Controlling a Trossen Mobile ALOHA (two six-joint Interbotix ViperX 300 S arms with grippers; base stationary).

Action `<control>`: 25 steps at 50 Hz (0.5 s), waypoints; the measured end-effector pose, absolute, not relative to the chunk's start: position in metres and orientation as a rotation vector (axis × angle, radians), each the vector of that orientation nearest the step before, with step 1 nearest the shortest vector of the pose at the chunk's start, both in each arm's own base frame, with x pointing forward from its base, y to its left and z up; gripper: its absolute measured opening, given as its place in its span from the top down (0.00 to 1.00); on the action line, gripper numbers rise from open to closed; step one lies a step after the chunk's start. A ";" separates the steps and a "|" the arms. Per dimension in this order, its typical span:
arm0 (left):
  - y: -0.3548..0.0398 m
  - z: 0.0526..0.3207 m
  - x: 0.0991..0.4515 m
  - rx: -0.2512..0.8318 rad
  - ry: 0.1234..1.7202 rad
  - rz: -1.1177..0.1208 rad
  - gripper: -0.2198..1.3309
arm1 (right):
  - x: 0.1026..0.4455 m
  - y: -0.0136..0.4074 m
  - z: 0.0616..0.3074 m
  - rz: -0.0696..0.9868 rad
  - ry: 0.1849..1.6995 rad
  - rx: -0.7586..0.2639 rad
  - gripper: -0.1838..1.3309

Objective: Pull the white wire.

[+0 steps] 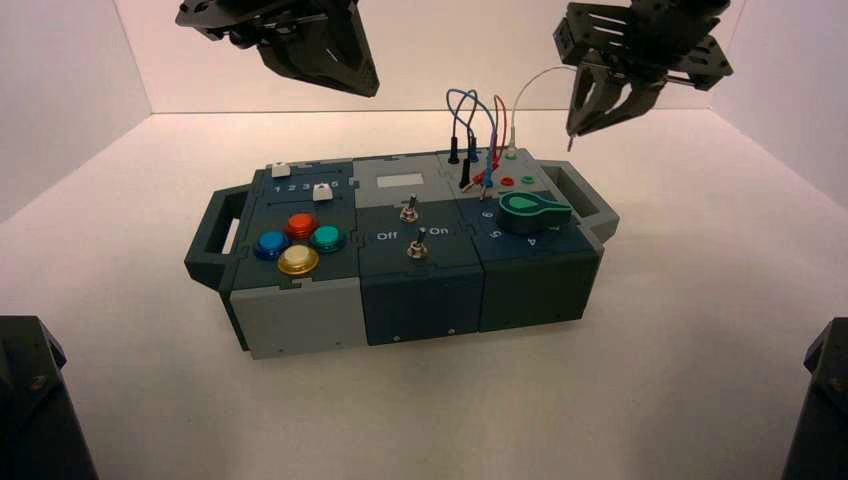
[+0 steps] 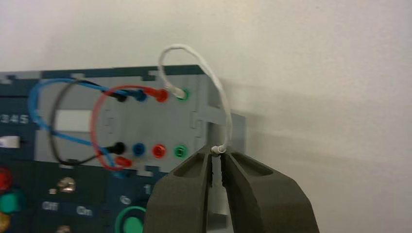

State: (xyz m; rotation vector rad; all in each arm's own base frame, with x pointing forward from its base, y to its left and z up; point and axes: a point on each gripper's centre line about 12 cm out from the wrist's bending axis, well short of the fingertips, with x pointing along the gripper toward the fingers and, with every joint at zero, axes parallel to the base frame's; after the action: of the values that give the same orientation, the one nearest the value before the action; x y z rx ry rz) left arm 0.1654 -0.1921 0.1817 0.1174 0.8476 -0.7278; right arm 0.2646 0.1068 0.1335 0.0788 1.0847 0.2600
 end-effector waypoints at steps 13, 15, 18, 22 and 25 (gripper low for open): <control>-0.192 0.182 0.166 0.120 0.843 -0.728 0.96 | 0.264 0.106 0.137 0.265 1.083 0.076 0.15; -0.192 0.183 0.166 0.120 0.843 -0.728 0.96 | 0.262 0.106 0.140 0.269 1.081 0.074 0.15; -0.192 0.183 0.166 0.119 0.842 -0.728 0.96 | 0.261 0.106 0.144 0.275 1.072 0.074 0.15; -0.192 0.183 0.167 0.121 0.835 -0.728 0.96 | 0.257 0.106 0.151 0.287 1.053 0.067 0.15; -0.191 0.183 0.168 0.125 0.831 -0.727 0.96 | 0.255 0.105 0.155 0.292 1.037 0.065 0.15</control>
State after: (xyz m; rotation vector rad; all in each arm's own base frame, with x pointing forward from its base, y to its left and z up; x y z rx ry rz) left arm 0.1676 -0.1911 0.1835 0.1253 0.8313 -0.7269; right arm 0.2547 0.1050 0.1554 0.0651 1.0373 0.2916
